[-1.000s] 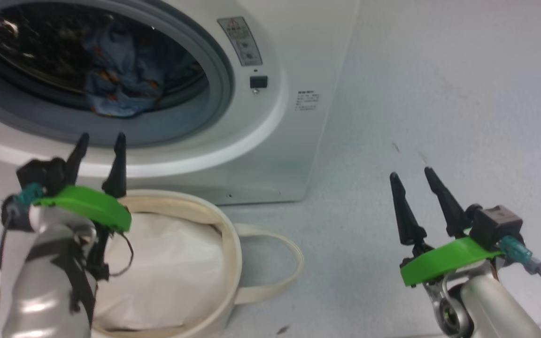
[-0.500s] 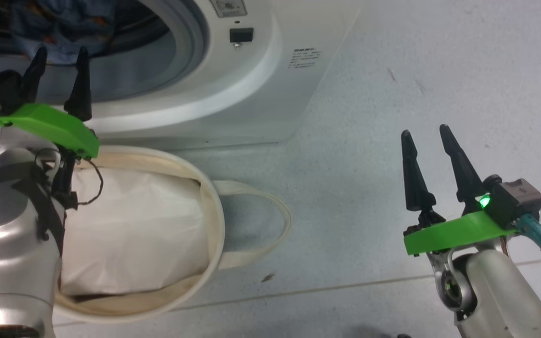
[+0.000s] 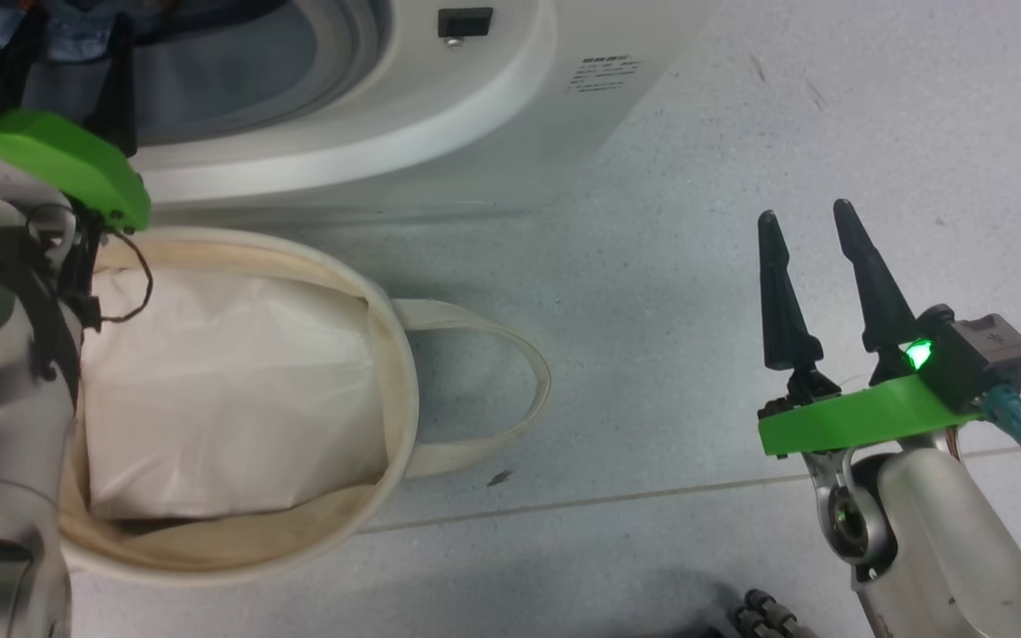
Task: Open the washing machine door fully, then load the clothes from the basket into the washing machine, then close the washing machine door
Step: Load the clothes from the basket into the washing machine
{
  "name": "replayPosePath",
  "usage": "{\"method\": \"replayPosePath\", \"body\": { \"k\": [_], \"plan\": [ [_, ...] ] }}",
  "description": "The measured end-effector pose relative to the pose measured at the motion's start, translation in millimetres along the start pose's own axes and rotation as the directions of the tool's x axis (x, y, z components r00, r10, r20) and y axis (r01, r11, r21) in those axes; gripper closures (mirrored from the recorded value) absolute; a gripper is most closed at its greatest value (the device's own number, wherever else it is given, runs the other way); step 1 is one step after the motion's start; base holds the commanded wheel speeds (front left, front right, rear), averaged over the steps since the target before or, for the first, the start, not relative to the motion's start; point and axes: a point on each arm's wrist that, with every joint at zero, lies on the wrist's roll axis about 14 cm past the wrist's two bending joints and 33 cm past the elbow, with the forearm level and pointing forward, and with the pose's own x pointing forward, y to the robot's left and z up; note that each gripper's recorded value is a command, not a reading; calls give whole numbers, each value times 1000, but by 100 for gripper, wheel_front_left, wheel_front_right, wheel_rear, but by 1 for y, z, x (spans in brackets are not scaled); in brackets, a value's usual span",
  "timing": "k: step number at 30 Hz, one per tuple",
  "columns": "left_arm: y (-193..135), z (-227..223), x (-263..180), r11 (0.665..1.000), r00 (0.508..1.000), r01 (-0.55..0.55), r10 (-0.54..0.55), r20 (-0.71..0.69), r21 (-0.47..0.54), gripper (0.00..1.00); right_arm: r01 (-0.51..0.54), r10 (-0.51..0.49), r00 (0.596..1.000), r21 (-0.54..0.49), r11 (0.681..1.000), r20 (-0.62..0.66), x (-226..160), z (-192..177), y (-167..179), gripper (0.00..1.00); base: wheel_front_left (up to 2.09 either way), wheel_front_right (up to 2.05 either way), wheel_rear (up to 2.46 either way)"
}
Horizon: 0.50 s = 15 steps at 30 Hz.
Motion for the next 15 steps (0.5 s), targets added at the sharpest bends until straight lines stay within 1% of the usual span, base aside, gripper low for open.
{"method": "replayPosePath", "body": {
  "k": [5,9,10,11,15],
  "plan": [
    [-2,-5,12,999,1000,10,-9,-28,52,0,15,-15,1000,8,1000,-15,2,-8,-4,0,0,0,0],
    [1,-10,17,997,998,-5,9,-59,82,0,19,-19,1000,7,1000,-21,2,-11,-5,0,0,0,0],
    [0,-9,18,996,998,-6,11,-60,90,80,20,-20,1000,9,1000,-21,2,-11,-5,0,0,0,0],
    [-1,-7,19,996,998,-5,10,-55,89,100,20,-20,1000,9,1000,-21,2,-11,-5,0,0,0,0],
    [-8,10,22,996,1000,5,-4,-21,88,100,19,-19,1000,8,1000,-10,2,-7,-3,0,0,0,0]
  ]
}}
